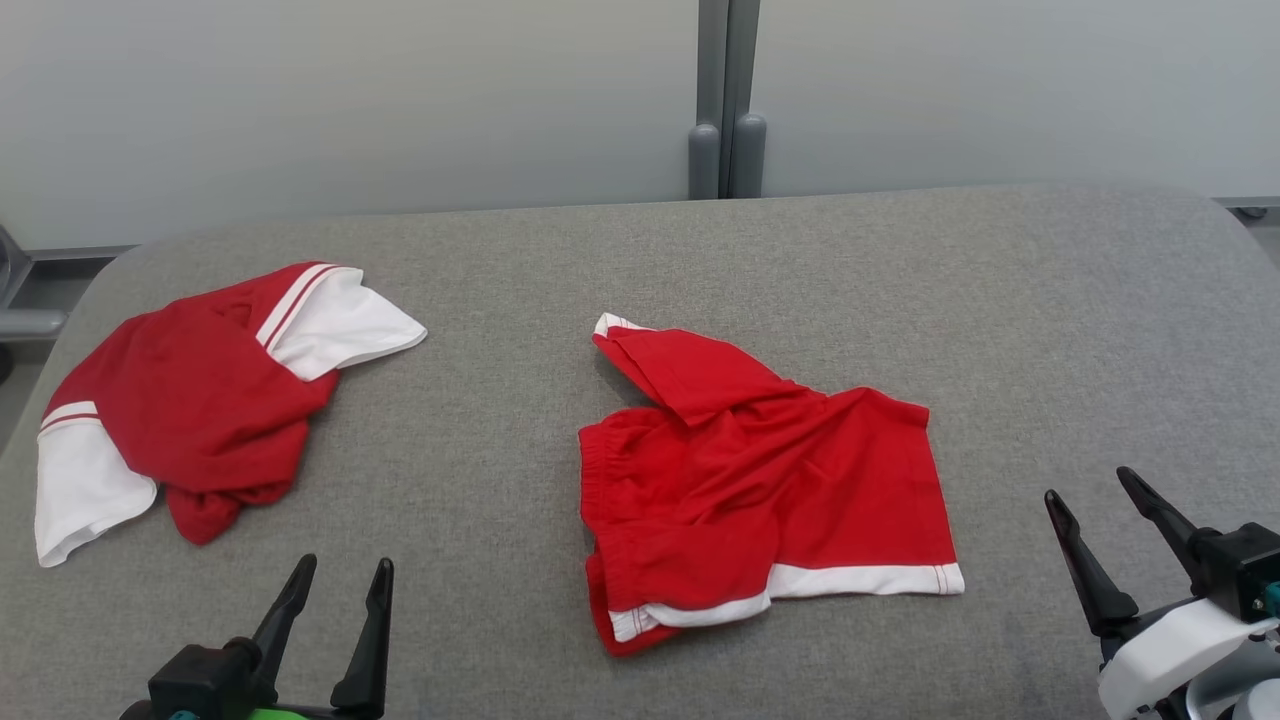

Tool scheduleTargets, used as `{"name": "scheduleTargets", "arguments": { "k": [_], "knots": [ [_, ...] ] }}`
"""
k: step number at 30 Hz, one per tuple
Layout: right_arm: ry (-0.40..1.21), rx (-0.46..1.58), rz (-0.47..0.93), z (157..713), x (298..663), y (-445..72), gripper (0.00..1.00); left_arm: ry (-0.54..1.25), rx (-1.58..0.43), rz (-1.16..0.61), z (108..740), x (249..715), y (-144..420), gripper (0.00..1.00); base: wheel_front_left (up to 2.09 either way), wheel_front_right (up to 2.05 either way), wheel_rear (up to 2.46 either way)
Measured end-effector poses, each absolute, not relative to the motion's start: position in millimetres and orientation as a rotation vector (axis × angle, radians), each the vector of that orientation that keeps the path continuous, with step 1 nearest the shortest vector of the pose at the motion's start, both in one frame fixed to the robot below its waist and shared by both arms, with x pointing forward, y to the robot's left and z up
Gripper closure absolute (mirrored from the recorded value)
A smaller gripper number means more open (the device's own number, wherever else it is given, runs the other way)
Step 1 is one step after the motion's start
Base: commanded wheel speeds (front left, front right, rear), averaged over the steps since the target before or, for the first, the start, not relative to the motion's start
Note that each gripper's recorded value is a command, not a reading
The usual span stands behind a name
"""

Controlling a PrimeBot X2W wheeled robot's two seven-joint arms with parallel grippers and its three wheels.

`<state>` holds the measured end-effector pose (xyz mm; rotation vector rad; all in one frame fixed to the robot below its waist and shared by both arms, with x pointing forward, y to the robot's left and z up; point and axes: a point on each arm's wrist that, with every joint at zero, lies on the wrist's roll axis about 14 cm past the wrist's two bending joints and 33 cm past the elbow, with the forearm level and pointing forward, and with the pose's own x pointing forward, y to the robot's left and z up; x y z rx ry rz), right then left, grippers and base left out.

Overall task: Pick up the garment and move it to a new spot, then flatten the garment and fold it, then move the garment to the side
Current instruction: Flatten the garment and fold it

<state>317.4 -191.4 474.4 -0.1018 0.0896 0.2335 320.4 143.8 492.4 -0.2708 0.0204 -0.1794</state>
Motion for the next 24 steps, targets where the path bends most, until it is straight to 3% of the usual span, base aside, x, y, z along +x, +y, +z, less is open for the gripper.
{"name": "scheduleTargets", "arguments": {
  "k": [13,24],
  "knots": [
    [0.115,-0.101,0.254,465,316,-186,0.00,0.047,-0.301,-0.207,485,317,130,0.00,0.00,0.00,0.00],
    [0.329,-0.042,0.380,409,292,-149,0.00,0.256,-0.553,-0.382,461,299,52,0.00,0.00,0.00,0.00]
  ]
}}
